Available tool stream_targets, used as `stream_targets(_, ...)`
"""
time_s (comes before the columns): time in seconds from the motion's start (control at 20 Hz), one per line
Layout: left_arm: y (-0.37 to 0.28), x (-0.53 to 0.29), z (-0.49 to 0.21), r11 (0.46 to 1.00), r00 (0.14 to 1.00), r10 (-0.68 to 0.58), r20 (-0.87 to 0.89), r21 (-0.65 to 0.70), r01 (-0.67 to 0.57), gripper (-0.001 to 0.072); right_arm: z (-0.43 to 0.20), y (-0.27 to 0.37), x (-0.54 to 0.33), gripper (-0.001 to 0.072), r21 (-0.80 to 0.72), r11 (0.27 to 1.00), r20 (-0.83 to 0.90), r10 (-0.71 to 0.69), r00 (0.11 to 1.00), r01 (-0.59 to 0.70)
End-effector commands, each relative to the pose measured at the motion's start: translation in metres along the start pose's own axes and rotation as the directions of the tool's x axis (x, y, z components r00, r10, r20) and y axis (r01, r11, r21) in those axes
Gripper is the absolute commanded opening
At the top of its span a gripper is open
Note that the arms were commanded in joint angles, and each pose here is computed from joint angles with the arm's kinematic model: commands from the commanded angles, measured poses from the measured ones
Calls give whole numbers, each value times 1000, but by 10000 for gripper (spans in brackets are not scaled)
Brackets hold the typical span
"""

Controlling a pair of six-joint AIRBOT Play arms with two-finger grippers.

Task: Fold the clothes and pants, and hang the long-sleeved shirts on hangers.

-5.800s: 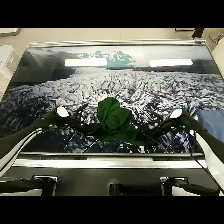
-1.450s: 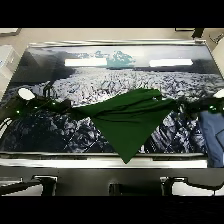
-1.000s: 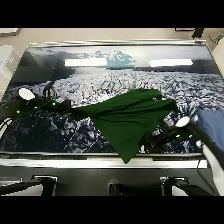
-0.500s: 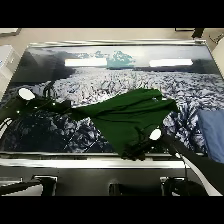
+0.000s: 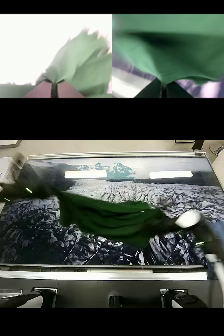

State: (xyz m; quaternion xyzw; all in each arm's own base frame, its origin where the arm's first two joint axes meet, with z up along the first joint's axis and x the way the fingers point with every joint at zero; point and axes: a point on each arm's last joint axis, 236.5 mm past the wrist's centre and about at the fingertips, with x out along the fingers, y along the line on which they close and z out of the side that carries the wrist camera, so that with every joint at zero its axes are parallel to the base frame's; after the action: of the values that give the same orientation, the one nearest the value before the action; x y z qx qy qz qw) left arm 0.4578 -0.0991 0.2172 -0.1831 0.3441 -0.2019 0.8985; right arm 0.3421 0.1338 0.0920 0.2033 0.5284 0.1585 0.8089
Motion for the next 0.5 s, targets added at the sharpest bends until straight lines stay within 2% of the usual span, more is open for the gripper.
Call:
stream_targets(0.0, -80, -150, 129, 990, 872, -60, 486, 137, -9, 24, 115, -6, -227, 32, -66, 949, 598, -209, 774, 307)
stream_targets(0.1, -134, -235, 149, 980, 751, -138, 646, 201, 7, 24, 121, 38, -344, 33, -86, 920, 824, -149, 546, 381)
stream_targets(0.2, -174, -300, 141, 964, 652, -200, 732, 265, -1, 24, 102, 75, -414, 33, -96, 912, 924, -68, 377, 399)
stream_targets(0.35, -211, -365, 117, 944, 558, -259, 788, 328, -25, 24, 77, 92, -441, 33, -82, 943, 950, -25, 312, 324)
stream_targets(0.45, -223, -396, 109, 923, 494, -277, 824, 371, -102, 24, 73, 100, -455, 33, -88, 944, 965, 1, 264, 318)
